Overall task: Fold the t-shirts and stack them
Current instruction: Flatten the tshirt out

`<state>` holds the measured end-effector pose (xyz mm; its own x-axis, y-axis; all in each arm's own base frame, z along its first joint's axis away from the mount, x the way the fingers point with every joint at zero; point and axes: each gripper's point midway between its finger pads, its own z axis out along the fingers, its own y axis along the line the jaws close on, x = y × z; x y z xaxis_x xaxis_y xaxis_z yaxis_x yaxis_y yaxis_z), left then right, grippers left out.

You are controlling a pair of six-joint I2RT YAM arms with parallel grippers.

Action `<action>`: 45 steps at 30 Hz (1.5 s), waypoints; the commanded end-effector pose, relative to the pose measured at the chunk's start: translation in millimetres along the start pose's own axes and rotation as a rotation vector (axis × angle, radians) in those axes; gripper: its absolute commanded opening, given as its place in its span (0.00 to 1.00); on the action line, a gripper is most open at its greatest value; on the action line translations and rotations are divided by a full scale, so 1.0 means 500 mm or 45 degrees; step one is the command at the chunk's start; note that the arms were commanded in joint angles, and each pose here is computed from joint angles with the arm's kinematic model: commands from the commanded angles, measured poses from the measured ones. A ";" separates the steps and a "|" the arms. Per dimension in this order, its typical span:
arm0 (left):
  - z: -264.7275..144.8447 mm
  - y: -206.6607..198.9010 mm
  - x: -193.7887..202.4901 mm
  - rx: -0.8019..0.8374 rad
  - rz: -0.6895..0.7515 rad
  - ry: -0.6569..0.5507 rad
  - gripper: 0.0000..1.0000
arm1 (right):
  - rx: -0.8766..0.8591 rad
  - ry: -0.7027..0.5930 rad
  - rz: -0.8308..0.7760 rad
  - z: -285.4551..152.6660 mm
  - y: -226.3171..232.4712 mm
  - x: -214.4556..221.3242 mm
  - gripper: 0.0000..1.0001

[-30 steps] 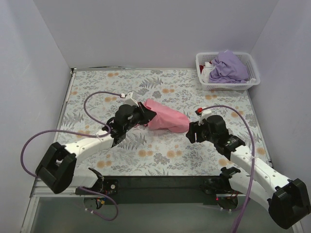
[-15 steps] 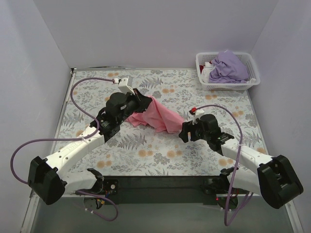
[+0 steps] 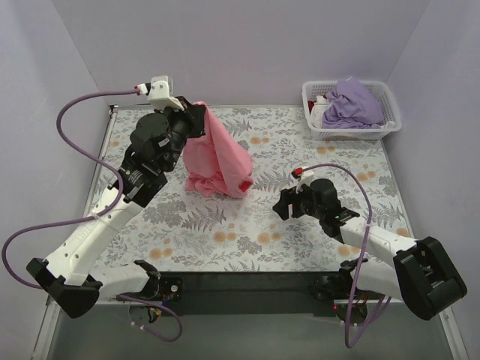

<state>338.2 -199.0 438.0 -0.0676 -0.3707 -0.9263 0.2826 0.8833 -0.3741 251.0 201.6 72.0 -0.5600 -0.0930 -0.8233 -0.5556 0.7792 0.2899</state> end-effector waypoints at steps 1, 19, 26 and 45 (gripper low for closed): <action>-0.022 0.085 0.005 -0.223 0.133 -0.001 0.00 | -0.109 -0.070 -0.076 0.021 0.042 -0.058 0.77; -0.059 0.182 -0.019 -0.397 0.146 -0.011 0.00 | -0.371 -0.043 -0.176 0.233 0.184 -0.083 0.79; -0.055 0.215 -0.041 -0.447 0.144 -0.035 0.00 | -0.331 -0.103 -0.223 0.281 0.179 -0.130 0.49; -0.027 0.202 -0.352 -0.470 0.182 -0.433 0.00 | 0.420 -0.496 -0.808 -0.102 0.064 -0.647 0.01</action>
<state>395.1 -56.5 512.7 0.1500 -0.2636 -0.9529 -0.1055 0.9540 -0.2805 396.4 263.3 327.0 0.0395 -0.2841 -0.9580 -0.5502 0.7941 -0.2582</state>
